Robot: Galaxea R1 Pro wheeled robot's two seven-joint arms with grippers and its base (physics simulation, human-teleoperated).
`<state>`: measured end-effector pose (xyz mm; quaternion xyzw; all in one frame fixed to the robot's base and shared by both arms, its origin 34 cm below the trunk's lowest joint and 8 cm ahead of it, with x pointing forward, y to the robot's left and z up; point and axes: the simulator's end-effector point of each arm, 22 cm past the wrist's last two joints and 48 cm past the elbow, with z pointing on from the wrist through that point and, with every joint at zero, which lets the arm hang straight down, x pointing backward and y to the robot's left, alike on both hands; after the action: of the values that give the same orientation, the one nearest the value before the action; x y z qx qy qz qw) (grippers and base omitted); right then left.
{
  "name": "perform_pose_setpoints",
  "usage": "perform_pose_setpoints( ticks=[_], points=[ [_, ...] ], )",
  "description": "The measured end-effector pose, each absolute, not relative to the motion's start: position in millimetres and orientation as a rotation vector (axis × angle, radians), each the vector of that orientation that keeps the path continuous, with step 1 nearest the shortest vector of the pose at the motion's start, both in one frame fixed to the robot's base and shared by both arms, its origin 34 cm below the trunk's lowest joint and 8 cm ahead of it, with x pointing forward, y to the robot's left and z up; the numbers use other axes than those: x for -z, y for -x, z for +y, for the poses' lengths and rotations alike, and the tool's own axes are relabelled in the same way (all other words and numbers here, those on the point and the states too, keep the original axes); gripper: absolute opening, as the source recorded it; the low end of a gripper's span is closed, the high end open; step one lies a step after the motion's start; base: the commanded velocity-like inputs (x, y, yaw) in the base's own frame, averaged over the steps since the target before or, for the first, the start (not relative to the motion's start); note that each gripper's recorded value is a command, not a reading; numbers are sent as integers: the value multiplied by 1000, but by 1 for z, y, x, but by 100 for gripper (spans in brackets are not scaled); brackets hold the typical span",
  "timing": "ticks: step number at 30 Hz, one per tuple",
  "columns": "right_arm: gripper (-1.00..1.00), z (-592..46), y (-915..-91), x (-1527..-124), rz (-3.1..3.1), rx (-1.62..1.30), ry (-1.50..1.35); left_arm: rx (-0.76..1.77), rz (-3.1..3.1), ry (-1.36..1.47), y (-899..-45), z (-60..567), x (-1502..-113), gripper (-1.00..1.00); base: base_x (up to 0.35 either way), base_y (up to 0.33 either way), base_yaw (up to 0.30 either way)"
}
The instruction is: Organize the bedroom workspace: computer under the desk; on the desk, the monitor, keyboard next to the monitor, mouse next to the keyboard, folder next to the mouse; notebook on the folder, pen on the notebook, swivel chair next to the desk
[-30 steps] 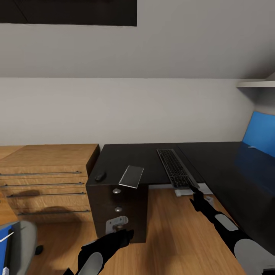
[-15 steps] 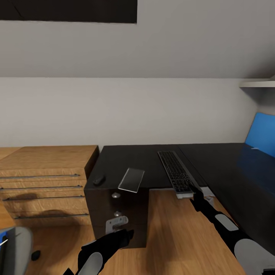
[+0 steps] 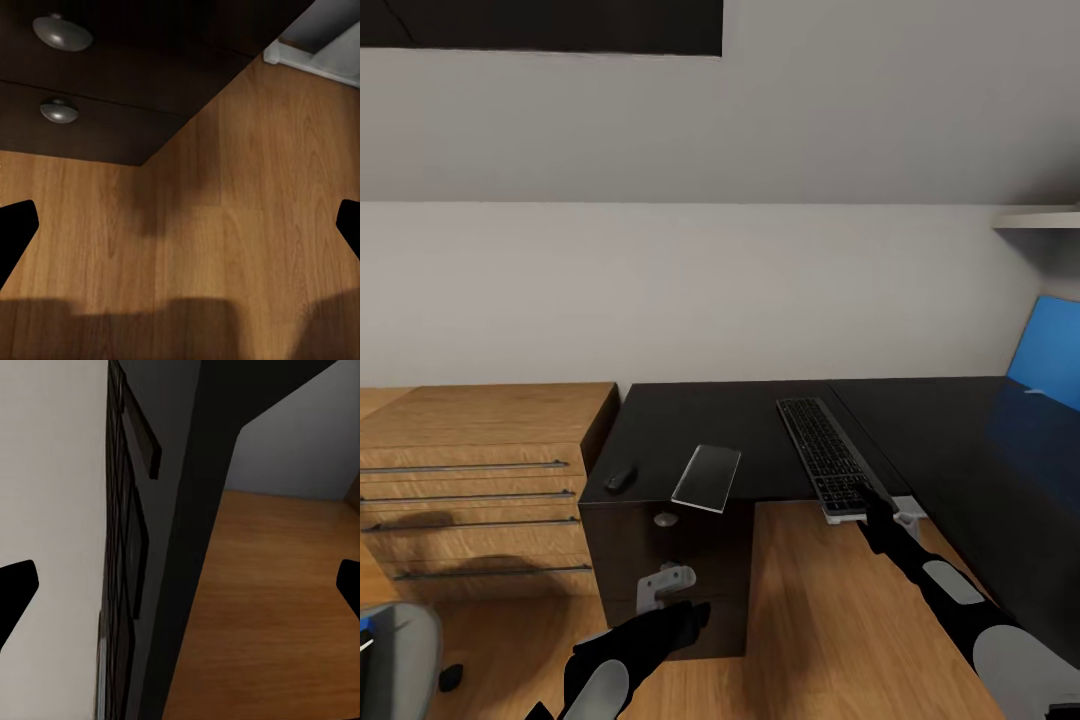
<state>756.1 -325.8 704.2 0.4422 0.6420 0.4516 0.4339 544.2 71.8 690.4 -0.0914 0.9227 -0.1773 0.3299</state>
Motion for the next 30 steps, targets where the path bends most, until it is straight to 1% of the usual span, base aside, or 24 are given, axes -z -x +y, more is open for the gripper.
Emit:
perform_pose_setpoints(
  ticks=[30],
  points=[
    [100, -327, -758, -722, 1599, -1123, -1101, 446, 2436, 247, -544, 74, -698, 100, 0, 0, 0]
  ],
)
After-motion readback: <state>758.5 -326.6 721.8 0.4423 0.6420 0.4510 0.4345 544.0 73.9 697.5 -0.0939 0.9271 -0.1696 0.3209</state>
